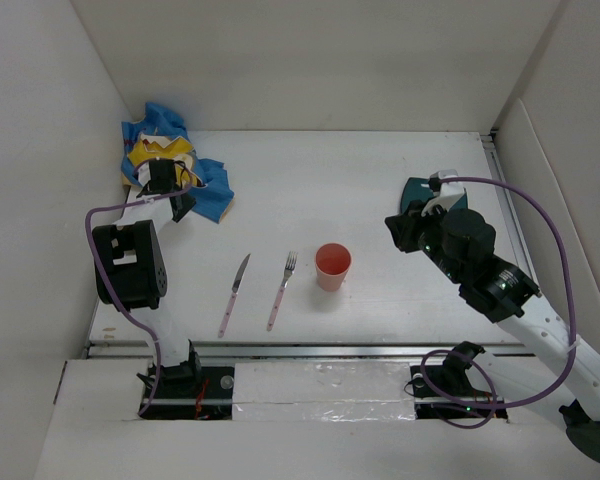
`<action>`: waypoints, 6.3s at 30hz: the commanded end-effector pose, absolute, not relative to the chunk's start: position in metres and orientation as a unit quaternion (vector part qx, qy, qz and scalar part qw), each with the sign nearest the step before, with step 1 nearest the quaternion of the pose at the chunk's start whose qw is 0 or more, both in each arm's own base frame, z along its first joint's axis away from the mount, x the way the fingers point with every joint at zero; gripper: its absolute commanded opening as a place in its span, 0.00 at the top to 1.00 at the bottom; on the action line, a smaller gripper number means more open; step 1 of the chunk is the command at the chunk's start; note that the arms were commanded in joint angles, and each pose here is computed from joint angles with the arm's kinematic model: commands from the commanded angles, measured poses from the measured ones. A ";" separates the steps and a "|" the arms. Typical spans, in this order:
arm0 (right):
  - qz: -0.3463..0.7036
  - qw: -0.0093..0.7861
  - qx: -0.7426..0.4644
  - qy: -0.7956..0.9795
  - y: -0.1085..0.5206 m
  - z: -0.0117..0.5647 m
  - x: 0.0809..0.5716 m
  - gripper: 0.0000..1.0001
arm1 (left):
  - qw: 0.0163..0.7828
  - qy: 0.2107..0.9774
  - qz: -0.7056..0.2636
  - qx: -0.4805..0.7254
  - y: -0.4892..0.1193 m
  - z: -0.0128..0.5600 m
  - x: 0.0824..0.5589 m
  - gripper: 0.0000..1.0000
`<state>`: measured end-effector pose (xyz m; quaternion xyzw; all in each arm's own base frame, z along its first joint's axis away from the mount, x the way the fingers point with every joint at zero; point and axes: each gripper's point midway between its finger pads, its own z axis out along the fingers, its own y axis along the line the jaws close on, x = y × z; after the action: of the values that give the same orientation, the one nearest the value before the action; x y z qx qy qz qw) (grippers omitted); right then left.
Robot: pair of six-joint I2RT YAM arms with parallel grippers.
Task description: Set the dinner table for one person
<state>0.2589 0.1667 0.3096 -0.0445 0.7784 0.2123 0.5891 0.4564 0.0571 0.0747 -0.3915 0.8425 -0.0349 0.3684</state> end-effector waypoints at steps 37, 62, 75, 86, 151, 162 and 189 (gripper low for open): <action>0.194 0.587 -0.009 0.786 0.187 0.287 0.307 0.49 | 0.374 0.861 -0.336 -0.074 -0.342 0.163 0.535 1.00; 0.221 0.516 0.178 0.808 0.148 0.170 0.427 0.85 | 0.481 0.723 -0.267 -0.417 -0.081 0.143 0.419 0.63; 0.241 0.490 0.188 0.816 0.148 0.142 0.459 0.47 | 0.452 0.720 -0.267 -0.455 -0.065 0.098 0.434 0.48; 0.247 0.501 0.190 0.808 0.150 0.143 0.468 0.54 | 0.456 0.727 -0.258 -0.444 -0.067 0.094 0.459 0.62; 0.288 0.463 0.303 0.782 0.148 0.078 0.539 0.44 | 0.435 0.751 -0.214 -0.449 -0.068 0.073 0.468 0.67; 0.285 0.461 0.317 0.779 0.141 0.075 0.551 0.34 | 0.476 0.738 -0.207 -0.431 -0.059 0.111 0.468 1.00; 0.183 0.387 0.370 0.824 0.148 0.039 0.545 0.58 | 0.510 0.703 -0.243 -0.432 -0.059 0.148 0.428 1.00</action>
<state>0.5425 0.1559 0.0458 0.3655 0.8072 0.2324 0.4010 0.4257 -0.0592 0.1336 -0.4290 0.7246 -0.2239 0.4908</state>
